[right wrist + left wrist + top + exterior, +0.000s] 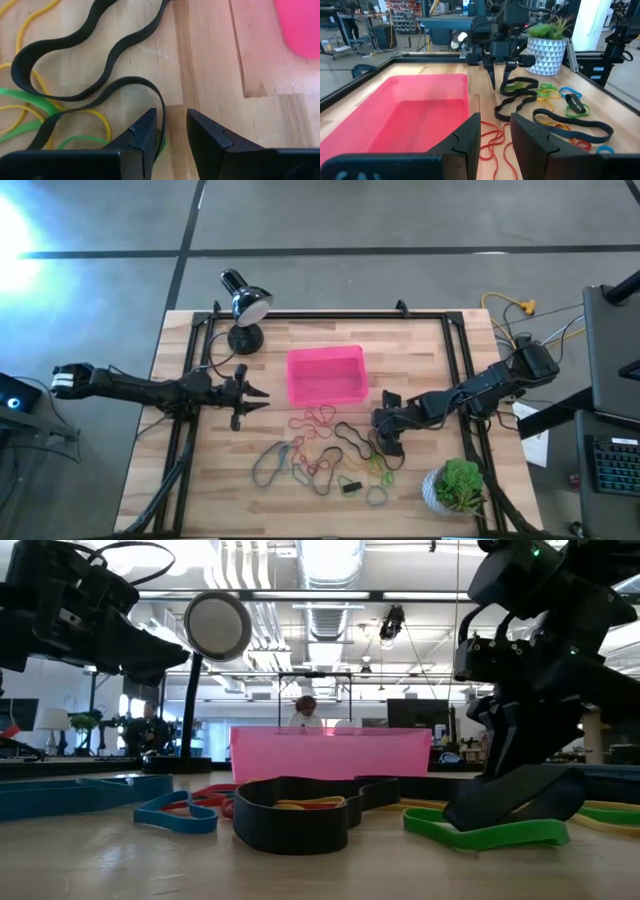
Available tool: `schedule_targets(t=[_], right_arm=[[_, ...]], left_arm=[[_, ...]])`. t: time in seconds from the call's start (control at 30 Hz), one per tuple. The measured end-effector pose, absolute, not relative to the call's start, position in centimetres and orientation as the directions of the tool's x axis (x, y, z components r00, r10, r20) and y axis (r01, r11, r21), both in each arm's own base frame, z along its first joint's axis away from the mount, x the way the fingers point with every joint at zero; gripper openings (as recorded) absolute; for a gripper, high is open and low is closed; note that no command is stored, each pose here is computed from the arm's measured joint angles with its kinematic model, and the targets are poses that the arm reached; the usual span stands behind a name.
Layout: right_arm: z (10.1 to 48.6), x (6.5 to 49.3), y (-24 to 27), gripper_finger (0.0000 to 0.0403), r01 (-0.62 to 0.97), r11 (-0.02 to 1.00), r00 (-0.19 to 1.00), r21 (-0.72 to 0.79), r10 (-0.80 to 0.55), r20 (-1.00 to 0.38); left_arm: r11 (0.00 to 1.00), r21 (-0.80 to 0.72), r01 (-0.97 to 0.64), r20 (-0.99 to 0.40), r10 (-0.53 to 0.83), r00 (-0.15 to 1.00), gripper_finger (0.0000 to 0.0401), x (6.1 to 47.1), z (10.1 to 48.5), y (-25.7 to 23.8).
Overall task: Pick and place rubber bands into bin
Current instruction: Put the black rubber band into the red bin
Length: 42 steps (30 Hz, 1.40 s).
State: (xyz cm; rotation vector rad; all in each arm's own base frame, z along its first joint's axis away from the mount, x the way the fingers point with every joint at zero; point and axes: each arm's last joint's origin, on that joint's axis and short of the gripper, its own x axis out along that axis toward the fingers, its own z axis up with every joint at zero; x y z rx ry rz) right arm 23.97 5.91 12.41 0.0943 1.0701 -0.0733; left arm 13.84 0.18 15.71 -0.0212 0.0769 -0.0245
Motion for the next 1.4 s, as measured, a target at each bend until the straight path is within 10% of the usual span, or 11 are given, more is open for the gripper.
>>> schedule_targets(t=[0.3,1.0,1.4], right_arm=[[12.4,24.0,5.9,0.0014,0.085,0.996,0.479,0.032,-0.013,-0.878],[20.2,24.9,6.1,0.0008,-0.020,0.999,0.711,0.032,0.037,-0.702],[26.9,24.5,4.4,0.0008,0.176,0.922,0.868,-0.345,-0.310,-0.387]], left_arm=[[0.999,-0.023,0.023,-0.095,-0.025,0.995,0.0091,14.0,15.5,0.2],[0.999,-0.023,0.023,-0.100,-0.025,0.995,0.0091,14.0,15.4,0.2],[1.000,-0.017,0.022,-0.084,-0.023,0.996,0.0091,14.0,15.6,0.2]])
